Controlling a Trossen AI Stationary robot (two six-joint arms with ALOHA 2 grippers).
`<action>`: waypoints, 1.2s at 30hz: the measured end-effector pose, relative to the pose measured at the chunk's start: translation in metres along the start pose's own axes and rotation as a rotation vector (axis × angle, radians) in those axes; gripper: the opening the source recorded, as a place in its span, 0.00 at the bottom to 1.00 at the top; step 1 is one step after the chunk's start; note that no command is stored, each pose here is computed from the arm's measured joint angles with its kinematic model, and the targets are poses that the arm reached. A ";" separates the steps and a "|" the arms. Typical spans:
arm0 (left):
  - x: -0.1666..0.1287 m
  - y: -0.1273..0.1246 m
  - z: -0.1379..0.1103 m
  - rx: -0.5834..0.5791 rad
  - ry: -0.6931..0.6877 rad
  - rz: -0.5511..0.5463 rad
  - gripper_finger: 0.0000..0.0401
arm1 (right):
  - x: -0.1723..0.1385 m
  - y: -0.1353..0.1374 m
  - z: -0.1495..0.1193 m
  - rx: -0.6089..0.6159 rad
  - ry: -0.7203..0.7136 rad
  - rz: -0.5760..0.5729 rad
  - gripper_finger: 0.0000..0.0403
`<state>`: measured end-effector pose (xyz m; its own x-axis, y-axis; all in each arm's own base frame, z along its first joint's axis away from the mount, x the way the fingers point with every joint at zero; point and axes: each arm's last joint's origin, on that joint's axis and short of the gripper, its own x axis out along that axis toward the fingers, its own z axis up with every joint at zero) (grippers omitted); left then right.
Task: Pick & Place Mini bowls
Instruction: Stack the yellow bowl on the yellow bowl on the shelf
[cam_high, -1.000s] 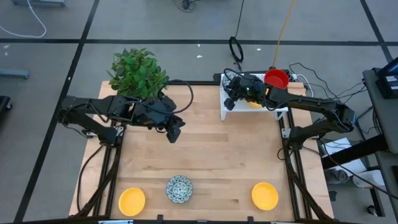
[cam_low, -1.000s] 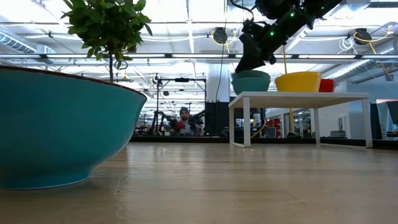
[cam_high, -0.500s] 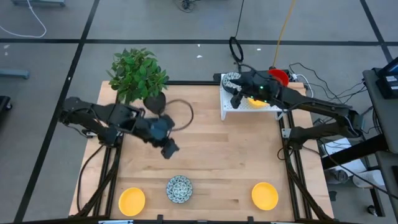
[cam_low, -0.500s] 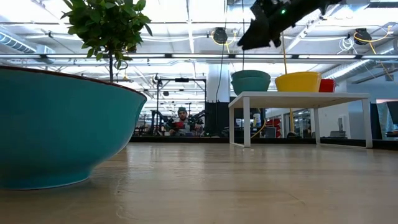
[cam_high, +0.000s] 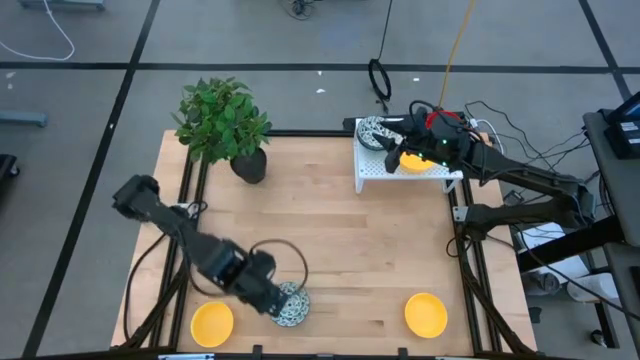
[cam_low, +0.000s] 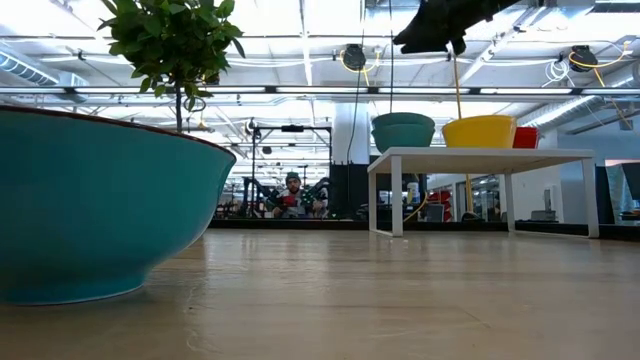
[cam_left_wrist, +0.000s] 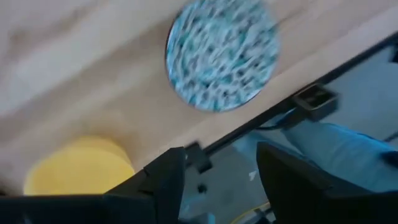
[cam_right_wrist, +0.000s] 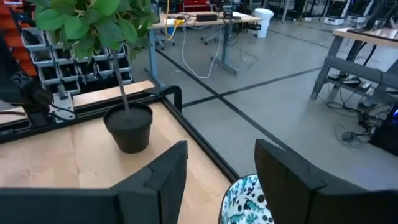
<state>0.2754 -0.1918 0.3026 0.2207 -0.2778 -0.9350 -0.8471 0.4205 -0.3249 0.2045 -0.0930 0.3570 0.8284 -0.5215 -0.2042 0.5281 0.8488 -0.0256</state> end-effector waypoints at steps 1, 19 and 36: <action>0.008 -0.001 -0.004 -0.020 0.016 0.021 0.49 | 0.000 0.000 0.000 -0.002 0.000 0.003 0.44; 0.098 -0.003 -0.044 -0.269 0.166 0.299 0.62 | 0.000 0.005 -0.001 -0.005 0.009 0.115 0.43; 0.117 0.028 -0.069 -0.506 0.032 0.541 0.59 | 0.000 0.005 0.000 0.005 0.003 0.115 0.43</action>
<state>0.2437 -0.2723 0.1940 -0.2980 -0.1728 -0.9388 -0.9546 0.0578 0.2923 0.2072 -0.0882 0.3566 0.8831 -0.4204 -0.2081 0.4305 0.9026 0.0032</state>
